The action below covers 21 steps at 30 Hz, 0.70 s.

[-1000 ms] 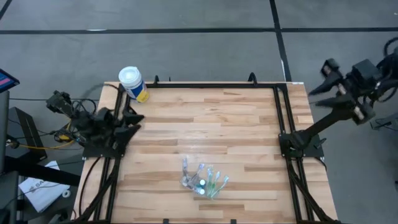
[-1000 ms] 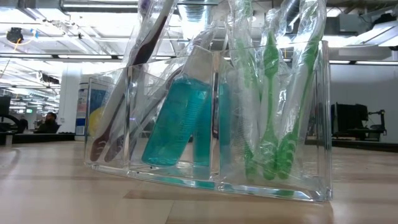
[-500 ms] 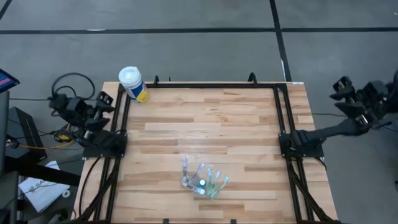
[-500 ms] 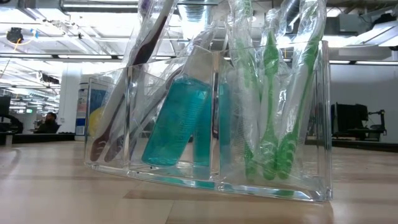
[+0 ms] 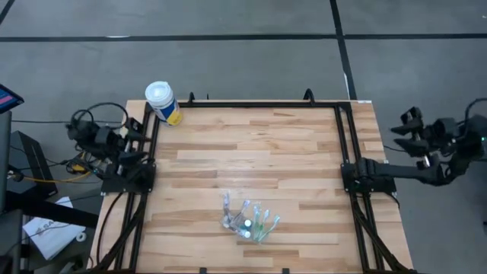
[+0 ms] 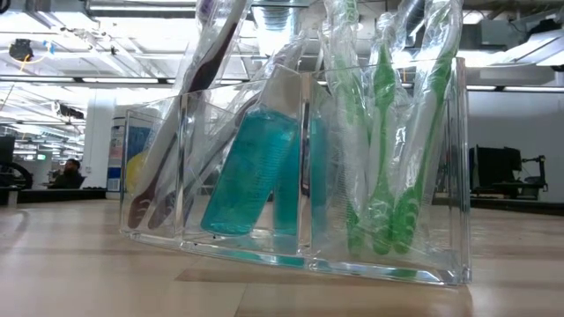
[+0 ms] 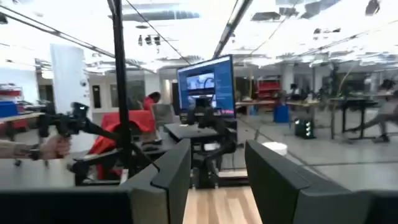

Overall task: Pick & Place toothbrushing station
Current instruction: Return to Home Position

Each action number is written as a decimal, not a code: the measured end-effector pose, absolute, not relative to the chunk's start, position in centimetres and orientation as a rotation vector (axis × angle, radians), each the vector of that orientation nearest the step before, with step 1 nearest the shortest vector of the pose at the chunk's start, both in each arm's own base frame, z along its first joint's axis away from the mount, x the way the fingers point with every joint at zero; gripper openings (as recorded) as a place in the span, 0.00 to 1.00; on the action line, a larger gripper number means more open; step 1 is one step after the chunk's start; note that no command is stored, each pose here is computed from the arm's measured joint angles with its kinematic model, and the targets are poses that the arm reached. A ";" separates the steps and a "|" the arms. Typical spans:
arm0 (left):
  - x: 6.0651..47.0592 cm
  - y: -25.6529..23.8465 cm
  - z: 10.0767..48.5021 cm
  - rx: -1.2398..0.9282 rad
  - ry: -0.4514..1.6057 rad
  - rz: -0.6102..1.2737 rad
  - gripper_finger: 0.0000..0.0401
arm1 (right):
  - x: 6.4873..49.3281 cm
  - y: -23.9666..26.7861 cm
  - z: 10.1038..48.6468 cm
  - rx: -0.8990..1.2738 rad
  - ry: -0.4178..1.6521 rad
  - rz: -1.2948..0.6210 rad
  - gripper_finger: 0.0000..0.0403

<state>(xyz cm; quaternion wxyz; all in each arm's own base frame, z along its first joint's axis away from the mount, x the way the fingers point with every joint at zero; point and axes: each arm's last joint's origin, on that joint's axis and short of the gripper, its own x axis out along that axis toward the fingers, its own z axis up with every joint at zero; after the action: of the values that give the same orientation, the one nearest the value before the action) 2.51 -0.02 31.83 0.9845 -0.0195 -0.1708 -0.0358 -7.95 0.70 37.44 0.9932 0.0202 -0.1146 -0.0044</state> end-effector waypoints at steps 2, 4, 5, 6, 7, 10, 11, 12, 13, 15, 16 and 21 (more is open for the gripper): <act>3.1 -0.5 31.0 -0.042 -0.335 -0.074 0.47 | -6.9 0.8 36.6 0.035 -0.220 -0.032 0.35; 3.9 -1.0 29.7 -0.050 -0.320 -0.052 0.47 | -5.2 0.8 35.3 0.039 -0.148 -0.060 0.35; 4.3 -1.3 29.2 -0.058 -0.324 -0.045 0.47 | -4.8 0.8 34.9 0.043 -0.114 -0.072 0.34; 4.6 -1.5 28.7 -0.074 -0.338 -0.043 0.47 | -4.5 0.7 34.8 0.043 -0.116 -0.077 0.34; 4.9 -1.7 28.2 -0.096 -0.354 -0.034 0.47 | -4.2 0.7 34.5 0.049 -0.111 -0.079 0.34; 6.1 -2.6 25.6 -0.133 -0.358 -0.023 0.47 | -2.3 0.4 32.8 0.091 -0.031 -0.081 0.35; 6.4 -2.9 24.8 -0.151 -0.371 -0.042 0.47 | -2.1 0.4 32.5 0.097 -0.016 -0.081 0.35; 6.6 -3.2 24.1 -0.173 -0.390 -0.069 0.47 | -2.0 0.4 32.8 0.103 -0.048 -0.082 0.35; 6.9 -3.4 23.2 -0.190 -0.407 -0.097 0.47 | -1.8 0.4 32.7 0.114 -0.063 -0.079 0.36; 7.4 -4.0 21.2 -0.214 -0.417 -0.136 0.47 | -1.2 0.3 32.2 0.132 -0.044 -0.066 0.36; 7.6 -4.1 20.7 -0.213 -0.392 -0.153 0.47 | -1.0 0.3 31.7 0.137 -0.006 -0.066 0.36; 8.1 -4.7 20.3 -0.226 -0.335 -0.235 0.47 | -1.0 0.4 32.0 0.133 -0.037 -0.041 0.37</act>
<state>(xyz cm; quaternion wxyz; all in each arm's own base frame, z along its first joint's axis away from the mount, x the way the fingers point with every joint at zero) 8.06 -4.74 20.27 0.9728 -0.1122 -0.1662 -0.1163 -1.01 0.36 32.04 0.9974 0.0665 -0.0185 -0.0205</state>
